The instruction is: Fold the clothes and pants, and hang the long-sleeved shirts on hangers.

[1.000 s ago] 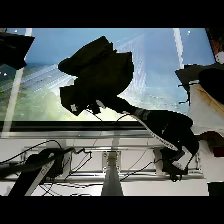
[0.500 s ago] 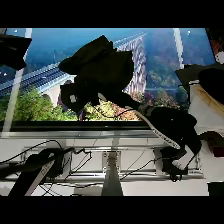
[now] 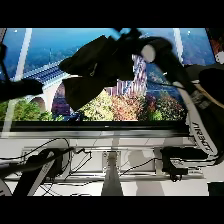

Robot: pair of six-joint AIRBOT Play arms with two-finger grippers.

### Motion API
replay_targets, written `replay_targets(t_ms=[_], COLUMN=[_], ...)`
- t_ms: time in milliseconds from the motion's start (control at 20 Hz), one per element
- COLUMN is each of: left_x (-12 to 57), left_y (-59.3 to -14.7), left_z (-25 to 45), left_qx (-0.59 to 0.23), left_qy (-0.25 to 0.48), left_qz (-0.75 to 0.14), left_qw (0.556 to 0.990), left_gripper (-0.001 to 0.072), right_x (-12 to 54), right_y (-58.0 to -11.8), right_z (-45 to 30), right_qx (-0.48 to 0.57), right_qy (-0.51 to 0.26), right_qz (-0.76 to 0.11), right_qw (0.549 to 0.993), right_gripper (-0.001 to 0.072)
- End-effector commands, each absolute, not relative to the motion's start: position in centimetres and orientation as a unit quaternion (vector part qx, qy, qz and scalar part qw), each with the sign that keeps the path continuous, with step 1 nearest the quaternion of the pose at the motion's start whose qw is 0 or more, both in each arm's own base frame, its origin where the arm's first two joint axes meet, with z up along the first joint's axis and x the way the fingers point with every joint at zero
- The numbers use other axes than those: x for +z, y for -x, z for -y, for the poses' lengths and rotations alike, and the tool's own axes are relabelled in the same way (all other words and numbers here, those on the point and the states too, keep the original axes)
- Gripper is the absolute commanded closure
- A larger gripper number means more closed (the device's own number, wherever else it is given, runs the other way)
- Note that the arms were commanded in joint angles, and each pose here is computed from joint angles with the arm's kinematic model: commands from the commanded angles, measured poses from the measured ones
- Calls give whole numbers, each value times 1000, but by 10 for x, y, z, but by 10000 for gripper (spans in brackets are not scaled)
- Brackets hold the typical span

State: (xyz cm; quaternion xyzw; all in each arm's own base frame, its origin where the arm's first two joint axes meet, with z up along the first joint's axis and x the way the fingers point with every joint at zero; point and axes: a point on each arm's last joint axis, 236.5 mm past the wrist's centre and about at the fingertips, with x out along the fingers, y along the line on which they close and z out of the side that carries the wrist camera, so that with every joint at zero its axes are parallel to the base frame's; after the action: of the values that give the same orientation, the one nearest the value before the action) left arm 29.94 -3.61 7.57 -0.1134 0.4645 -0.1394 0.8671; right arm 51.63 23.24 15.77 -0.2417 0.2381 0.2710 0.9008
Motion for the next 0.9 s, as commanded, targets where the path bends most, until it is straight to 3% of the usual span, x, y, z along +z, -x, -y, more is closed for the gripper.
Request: replay_targets(t_ms=[0,50,100,150,350,500,800,850], left_x=[9,-8,-25,-39,-55,-74,-106,-110], left_y=[-261,-253,-247,-245,-277,-288,-337,-348], left_z=[90,97,97,95,70,79,141,151], left_qx=[-167,-161,-146,-128,-70,-82,-173,-184], left_qy=[325,351,366,377,400,412,369,360], left_qz=[-514,-522,-528,-526,-468,-496,-574,-579], left_qw=[776,760,752,752,785,760,710,708], left_gripper=[684,541,187,49,69,70,71,122], right_x=[145,134,126,122,124,130,131,131], right_y=[-514,-512,-511,-510,-512,-517,-517,-518], right_z=[-146,-136,-131,-129,-141,-148,-147,-147], right_qx=[193,188,187,188,198,202,201,200], right_qy=[119,110,103,98,86,81,81,82], right_qz=[-342,-365,-380,-387,-378,-361,-359,-359], right_qw=[912,905,900,897,900,907,908,908], right_gripper=[680,680,680,680,680,680,680,680])
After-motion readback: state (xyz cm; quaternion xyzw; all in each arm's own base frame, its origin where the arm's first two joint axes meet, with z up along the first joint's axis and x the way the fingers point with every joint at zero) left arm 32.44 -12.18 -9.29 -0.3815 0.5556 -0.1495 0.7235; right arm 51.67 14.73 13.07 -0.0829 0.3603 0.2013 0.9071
